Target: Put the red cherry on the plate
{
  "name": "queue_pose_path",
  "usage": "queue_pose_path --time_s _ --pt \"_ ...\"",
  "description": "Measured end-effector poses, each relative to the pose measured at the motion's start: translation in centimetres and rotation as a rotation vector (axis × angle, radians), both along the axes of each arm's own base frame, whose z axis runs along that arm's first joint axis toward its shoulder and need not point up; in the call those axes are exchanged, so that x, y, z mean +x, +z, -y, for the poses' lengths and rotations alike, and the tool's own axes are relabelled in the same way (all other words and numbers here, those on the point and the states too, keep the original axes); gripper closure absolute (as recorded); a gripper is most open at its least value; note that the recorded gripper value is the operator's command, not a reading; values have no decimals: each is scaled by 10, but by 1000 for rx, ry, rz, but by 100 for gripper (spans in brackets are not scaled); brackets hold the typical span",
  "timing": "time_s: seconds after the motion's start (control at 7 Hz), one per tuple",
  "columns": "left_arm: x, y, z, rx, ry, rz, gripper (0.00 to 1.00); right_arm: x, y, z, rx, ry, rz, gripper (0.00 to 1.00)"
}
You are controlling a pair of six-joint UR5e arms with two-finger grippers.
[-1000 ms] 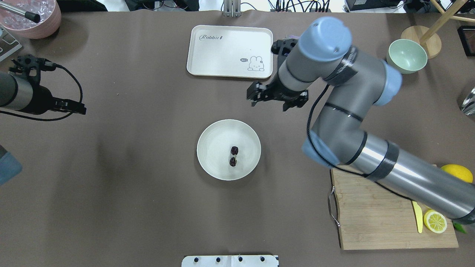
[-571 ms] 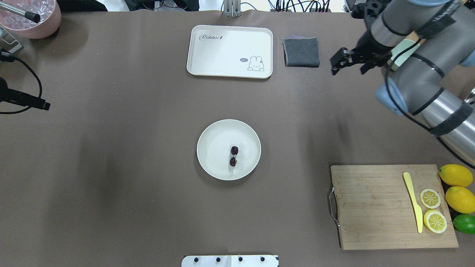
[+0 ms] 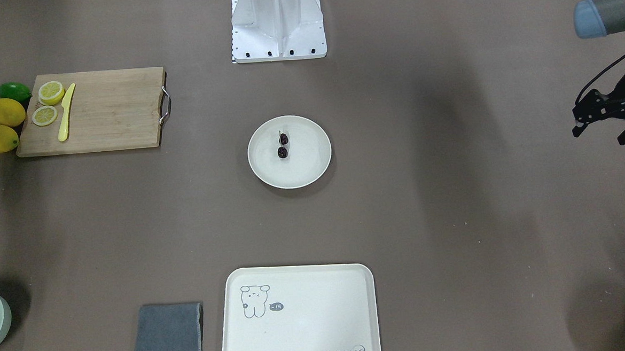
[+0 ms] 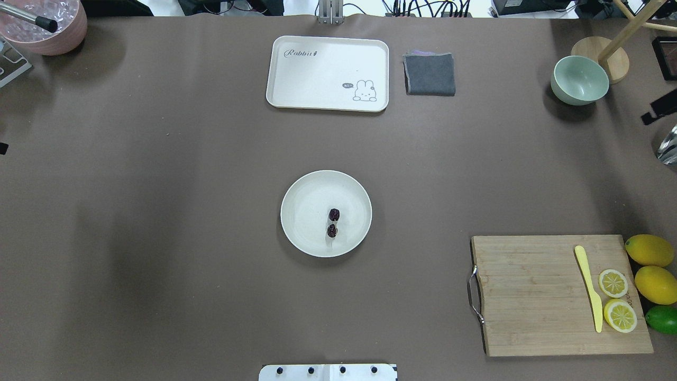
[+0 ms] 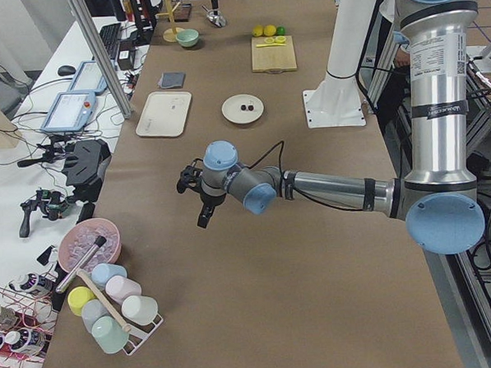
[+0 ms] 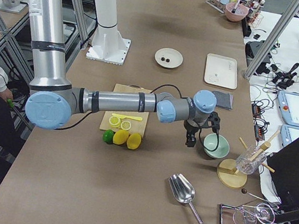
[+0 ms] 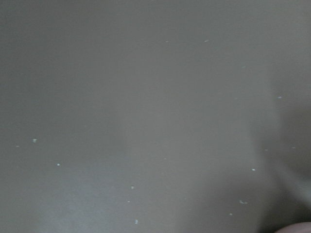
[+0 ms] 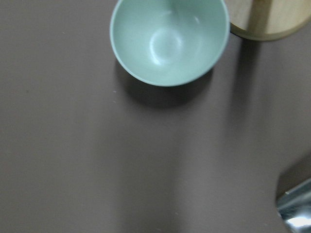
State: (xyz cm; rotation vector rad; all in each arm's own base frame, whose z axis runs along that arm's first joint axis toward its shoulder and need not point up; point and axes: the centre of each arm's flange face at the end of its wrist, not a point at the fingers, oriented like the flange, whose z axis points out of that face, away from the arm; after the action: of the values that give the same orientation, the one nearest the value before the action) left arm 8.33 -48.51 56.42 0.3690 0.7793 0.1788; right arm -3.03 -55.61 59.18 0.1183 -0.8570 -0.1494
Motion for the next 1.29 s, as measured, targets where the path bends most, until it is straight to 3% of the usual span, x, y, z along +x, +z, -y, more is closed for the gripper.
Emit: queue_pose_path --time_s 0.29,0.71,1.29 --pt "-45 18 -7 -13 1 13 2 72 50 -41 11 35 -28 0" --pt "-131 25 -15 -22 7 -1 2 116 100 -93 -30 70 -69 0" --pt "-170 24 -30 -74 -8 4 2 124 112 -109 -55 84 -71 0"
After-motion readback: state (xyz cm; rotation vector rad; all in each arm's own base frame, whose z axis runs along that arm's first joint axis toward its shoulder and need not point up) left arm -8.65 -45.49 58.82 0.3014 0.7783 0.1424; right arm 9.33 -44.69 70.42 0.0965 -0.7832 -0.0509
